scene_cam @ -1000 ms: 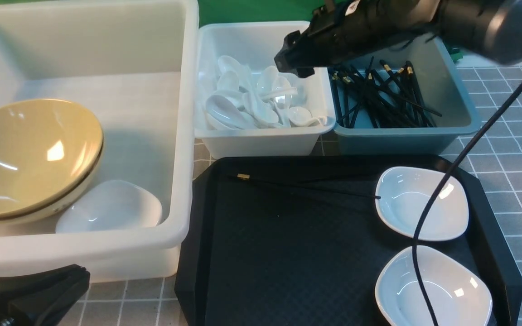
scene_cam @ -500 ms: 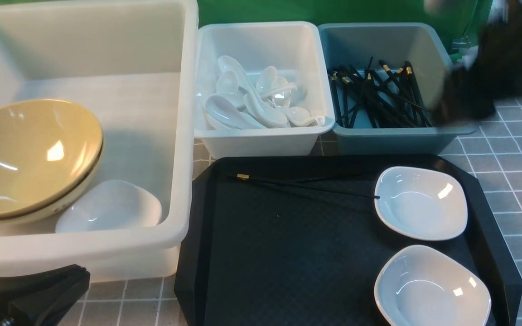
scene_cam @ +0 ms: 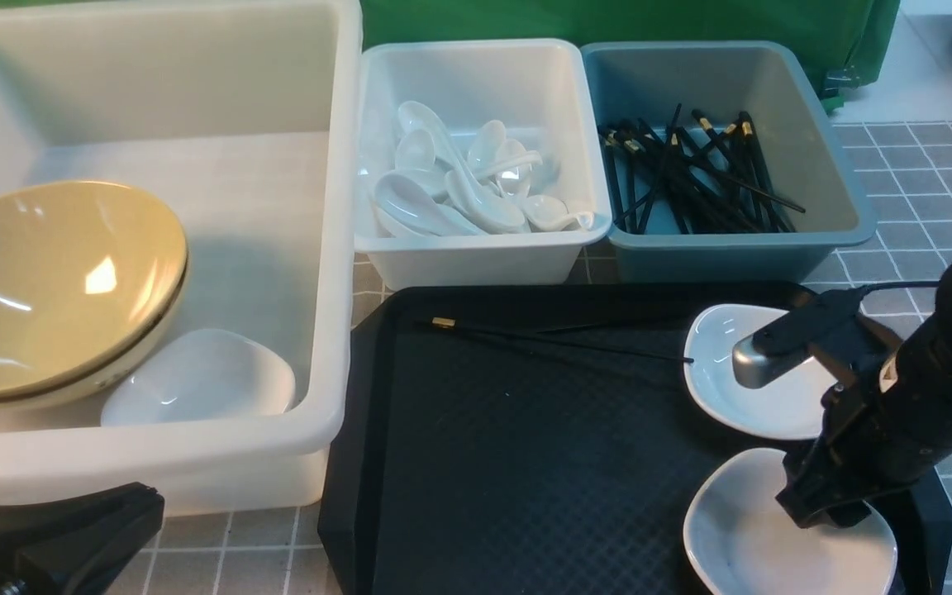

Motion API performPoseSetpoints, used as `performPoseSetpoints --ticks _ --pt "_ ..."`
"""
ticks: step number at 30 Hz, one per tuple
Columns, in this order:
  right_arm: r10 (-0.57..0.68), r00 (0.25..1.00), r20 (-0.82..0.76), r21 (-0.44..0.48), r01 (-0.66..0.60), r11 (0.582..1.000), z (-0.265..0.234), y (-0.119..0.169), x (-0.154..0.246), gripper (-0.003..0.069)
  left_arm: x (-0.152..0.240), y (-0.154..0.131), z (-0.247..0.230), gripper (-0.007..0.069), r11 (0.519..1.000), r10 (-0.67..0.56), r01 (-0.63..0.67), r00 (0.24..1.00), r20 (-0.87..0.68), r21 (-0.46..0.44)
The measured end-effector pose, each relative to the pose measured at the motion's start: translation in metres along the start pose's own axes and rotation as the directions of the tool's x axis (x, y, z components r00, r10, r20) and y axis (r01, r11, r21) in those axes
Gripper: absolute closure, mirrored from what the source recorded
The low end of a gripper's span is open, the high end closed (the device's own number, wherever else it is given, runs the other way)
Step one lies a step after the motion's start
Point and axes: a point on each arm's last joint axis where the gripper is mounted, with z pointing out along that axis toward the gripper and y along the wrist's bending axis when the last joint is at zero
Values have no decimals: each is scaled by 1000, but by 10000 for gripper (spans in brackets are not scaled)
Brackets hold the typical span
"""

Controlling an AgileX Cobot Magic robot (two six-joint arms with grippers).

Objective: On grey table put chopsticks spoon bowls plates into blue grey white boxes.
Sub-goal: 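Reach for and grasp the small white dish on the black tray, then place the white bowl into the white bin on top of the stacked bowls with the right gripper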

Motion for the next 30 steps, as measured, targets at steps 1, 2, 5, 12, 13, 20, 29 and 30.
performPoseSetpoints --ticks 1,2,5,12,13,20,29,30 --pt "1 1000 -22 -4 -2 1000 6 0 0 202 0 0 0 636 1000 0 0 1000 0 0" --pt "2 1000 -25 -5 -2 1000 7 0 0 204 0 0 0 636 1000 0 0 1000 0 0" --pt "9 999 -37 -12 -9 1000 9 0 0 242 0 0 0 636 1000 0 0 1000 0 0" --pt "13 999 -43 -32 -15 999 -1 2 2 433 -2 -2 -6 636 1000 10 -10 1000 21 4" --pt "7 999 -39 -37 -8 999 -8 3 2 460 -3 -3 -10 636 1000 15 -15 999 42 -2" --pt "-53 983 174 -22 58 998 -95 6 -16 598 -3 -6 -30 635 997 15 -3 986 163 -72" --pt "-177 776 606 -84 283 955 -219 61 -98 597 0 -5 -38 635 993 1 31 965 262 -116" --pt "-199 742 640 -88 328 941 -223 77 -112 597 0 -4 -37 635 992 3 32 963 269 -125"
